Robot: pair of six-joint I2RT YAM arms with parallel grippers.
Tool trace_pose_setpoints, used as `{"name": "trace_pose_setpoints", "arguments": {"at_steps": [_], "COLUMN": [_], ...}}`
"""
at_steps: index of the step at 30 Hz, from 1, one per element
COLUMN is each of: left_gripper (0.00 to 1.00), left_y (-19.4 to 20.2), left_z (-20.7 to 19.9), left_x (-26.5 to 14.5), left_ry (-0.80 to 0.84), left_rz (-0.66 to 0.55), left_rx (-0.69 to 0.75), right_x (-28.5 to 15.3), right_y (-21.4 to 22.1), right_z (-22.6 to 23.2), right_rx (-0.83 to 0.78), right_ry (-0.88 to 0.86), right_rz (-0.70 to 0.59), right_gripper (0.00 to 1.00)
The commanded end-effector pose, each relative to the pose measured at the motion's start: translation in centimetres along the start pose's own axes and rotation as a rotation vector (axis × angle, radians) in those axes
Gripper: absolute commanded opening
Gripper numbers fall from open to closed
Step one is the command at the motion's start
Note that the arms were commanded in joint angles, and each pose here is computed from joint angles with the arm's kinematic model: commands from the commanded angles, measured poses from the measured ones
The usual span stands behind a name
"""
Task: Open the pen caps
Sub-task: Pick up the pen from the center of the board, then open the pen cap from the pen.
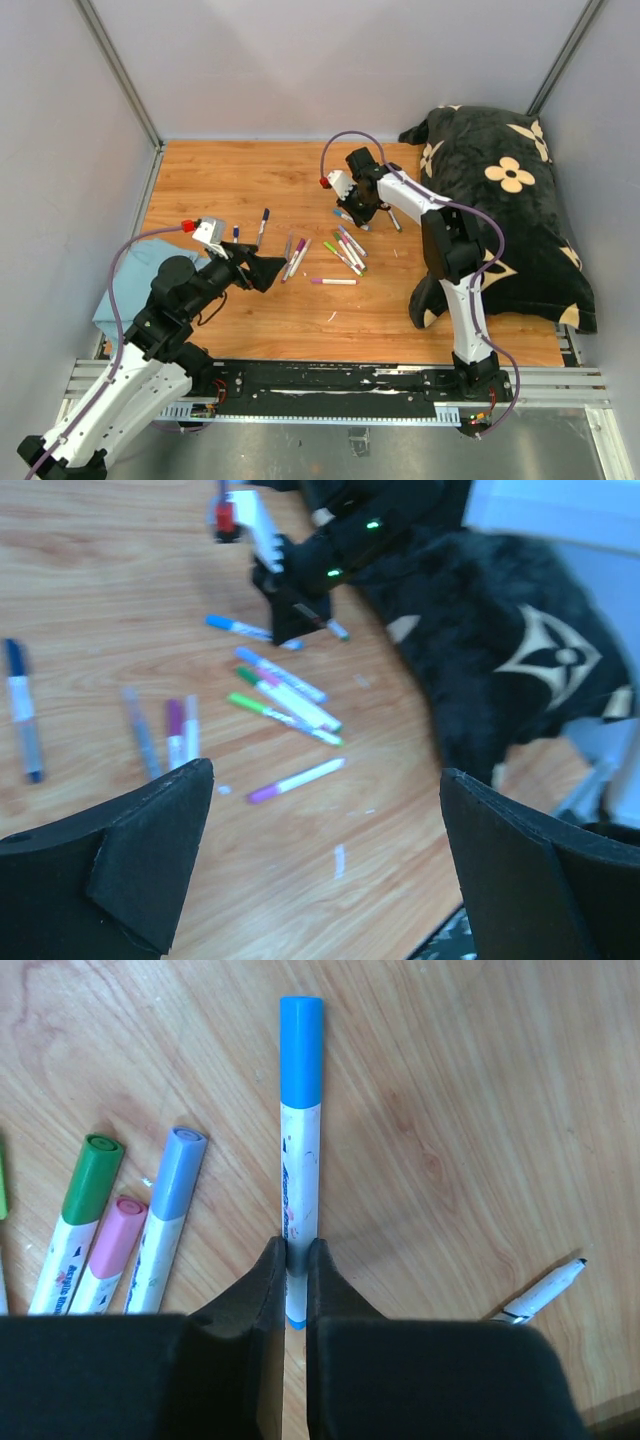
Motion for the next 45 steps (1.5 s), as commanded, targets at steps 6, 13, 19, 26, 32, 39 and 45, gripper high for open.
{"name": "trace_pose_setpoints", "arguments": {"at_steps": [6, 13, 19, 26, 32, 39, 45], "left_gripper": [0.99, 0.99, 0.99, 0.96, 0.91, 0.78, 0.70], "left_y": [2.4, 2.6, 1.6, -1.2, -2.2, -2.7, -2.9], "left_z": [-2.2, -3.1, -3.0, -3.6, -4.2, -4.8, -5.0], "left_x": [3.7, 6.6, 8.9, 10.4, 11.5, 12.6, 13.4], "left_ry": [0.291, 0.354, 0.333, 0.337, 0.335, 0.367, 0.359], "left_rz": [-0.130, -0.266, -0.366, -0.427, -0.394, -0.363, -0.347], "left_rx": [-0.376, -0.377, -0.416, -0.506, -0.536, -0.536, -0.525], "right_x": [-5.3, -9.1, -13.4, -17.6, -19.3, -19.6, -18.7], "right_y": [0.5, 0.2, -0.6, -1.0, -0.4, -0.4, -0.7], "right_z": [1.0, 1.9, 4.0, 7.1, 9.2, 10.4, 11.0], "right_rx": [0.039, 0.125, 0.163, 0.168, 0.137, 0.102, 0.101], "right_ry": [-0.094, -0.275, -0.504, -0.716, -0.822, -0.856, -0.884], "right_rz": [-0.178, -0.380, -0.563, -0.757, -0.833, -0.833, -0.812], "right_gripper": [0.01, 0.01, 0.01, 0.01, 0.01, 0.01, 0.01]}}
Point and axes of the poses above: each gripper's point midway between its finger pads, its own x axis out along the fingers, its own z axis along the line the jaws close on, y = z × x, the point moved 10 cm from there along -x, back along the fingers, and after that the axes turned 1 degree about -x, right-handed, at the moved point
